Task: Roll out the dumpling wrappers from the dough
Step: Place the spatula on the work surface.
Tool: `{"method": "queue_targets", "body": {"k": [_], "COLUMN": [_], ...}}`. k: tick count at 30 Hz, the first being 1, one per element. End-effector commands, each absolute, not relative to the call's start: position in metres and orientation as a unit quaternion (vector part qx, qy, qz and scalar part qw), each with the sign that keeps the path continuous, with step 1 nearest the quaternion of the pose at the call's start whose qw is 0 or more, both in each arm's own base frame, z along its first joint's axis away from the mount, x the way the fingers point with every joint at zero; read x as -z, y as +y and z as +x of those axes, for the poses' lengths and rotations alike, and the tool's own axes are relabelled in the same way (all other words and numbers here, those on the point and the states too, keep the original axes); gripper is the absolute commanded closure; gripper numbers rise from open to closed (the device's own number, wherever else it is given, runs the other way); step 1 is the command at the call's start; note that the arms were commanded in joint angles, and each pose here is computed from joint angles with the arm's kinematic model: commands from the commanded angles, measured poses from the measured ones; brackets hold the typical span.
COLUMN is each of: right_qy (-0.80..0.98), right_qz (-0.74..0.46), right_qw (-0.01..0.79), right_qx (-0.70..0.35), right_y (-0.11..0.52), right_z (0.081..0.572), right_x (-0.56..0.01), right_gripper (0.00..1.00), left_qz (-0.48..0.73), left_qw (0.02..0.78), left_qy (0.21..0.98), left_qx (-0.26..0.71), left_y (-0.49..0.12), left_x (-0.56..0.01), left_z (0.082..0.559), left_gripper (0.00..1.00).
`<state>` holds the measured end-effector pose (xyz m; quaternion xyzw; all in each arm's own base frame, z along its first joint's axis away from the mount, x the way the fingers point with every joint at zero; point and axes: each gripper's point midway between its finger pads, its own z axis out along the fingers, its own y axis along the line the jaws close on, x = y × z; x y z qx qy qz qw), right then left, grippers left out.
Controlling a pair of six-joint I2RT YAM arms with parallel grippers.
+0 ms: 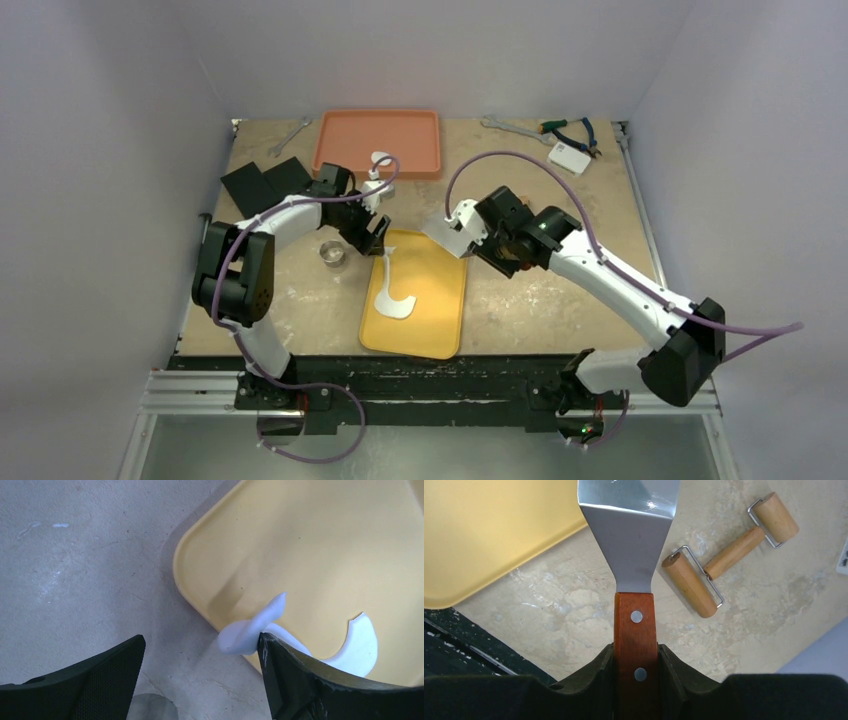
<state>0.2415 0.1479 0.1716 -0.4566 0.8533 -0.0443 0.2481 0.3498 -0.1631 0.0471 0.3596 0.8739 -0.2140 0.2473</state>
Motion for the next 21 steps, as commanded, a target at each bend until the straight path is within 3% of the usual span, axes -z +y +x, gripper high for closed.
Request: {"method": "queue_targets", "body": {"k": [1,4,14,16,21], "right_qy": [0.865,0.876,0.873,0.874,0.869], "right_qz": [-0.438,-0.432,-0.420,-0.421,-0.430], "right_qw": [0.242,0.210,0.248,0.241,0.243], "right_qx": [0.039,0.041,0.000,0.007,0.025], "right_y": [0.156,0.152,0.169,0.167,0.164], "right_z": [0.249,0.246,0.255,0.256,0.262], "right_x": [-0.146,-0.119,-0.099,-0.094,-0.092], "right_gripper": [1.00,1.00,1.00,0.97,0.84], "left_qz": [0.350,0.346,0.359,0.361,0.357], "left_qw": [0.260,0.264,0.264,0.260,0.275], "left_qy": [0.868,0.869,0.868,0.870,0.871], "left_qx": [0.236,0.237,0.218,0.212,0.195], "left_y": [-0.167,-0.165,-0.151,-0.147,-0.137], "left_x": [-0.056,-0.058,-0.060,-0.056,-0.059], "left_z": [0.345,0.337,0.312,0.305,0.300], "left_gripper": [0.17,0.17,0.17,0.08,0.03]}}
